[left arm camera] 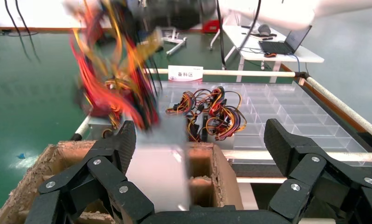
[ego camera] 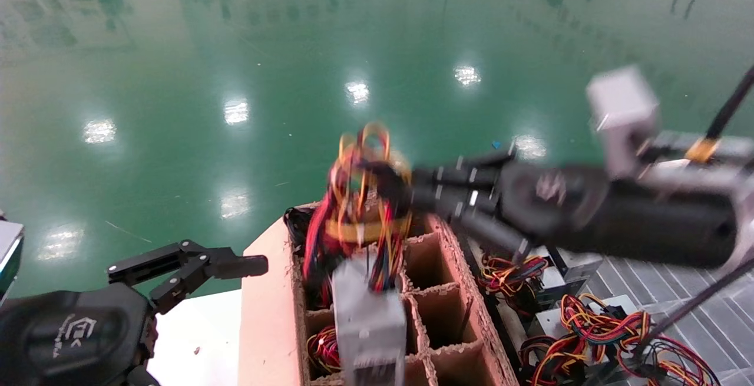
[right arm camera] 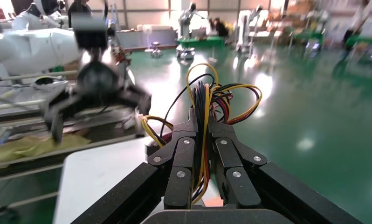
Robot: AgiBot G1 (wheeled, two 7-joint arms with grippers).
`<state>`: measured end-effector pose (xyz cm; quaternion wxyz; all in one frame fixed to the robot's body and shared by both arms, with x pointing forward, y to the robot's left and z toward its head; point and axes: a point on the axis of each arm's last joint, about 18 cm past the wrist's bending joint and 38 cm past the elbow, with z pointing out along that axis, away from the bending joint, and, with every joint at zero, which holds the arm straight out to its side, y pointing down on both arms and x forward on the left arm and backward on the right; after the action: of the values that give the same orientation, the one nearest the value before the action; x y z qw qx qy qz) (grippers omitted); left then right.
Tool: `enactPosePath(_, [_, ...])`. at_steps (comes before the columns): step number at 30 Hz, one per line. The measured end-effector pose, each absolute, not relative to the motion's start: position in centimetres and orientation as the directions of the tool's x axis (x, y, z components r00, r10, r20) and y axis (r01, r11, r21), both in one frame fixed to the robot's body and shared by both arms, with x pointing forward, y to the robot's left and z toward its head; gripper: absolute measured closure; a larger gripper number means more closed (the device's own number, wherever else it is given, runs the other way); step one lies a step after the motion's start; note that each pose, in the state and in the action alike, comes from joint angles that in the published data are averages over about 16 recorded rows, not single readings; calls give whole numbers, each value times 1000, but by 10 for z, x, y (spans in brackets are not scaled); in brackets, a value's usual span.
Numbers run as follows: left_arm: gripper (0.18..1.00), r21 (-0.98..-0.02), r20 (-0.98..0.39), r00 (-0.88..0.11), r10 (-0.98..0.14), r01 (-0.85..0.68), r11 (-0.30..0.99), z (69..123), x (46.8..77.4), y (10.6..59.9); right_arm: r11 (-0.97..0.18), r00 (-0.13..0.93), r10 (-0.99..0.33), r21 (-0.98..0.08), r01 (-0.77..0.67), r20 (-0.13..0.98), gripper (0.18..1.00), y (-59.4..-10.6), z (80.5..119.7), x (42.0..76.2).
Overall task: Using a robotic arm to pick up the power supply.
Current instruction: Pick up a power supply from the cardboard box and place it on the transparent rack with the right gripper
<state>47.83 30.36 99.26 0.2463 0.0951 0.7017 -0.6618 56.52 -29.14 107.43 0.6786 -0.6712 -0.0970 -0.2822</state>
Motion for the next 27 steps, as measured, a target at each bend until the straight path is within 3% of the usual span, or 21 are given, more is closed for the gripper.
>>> enactPosePath(7, [184, -882, -472, -861, -193, 459, 106, 993, 478, 304, -104, 717, -405, -808, 580, 567, 971, -327, 1138, 568])
enactPosePath(15, [184, -882, -472, -861, -193, 459, 106, 993, 478, 304, -261, 545, -572, -766, 588, 613, 972, -377, 1188, 575])
enactPosePath(27, [184, -882, -472, -861, -193, 459, 106, 993, 478, 304, -561, 291, -612, -663, 496, 736, 972, -434, 1228, 570])
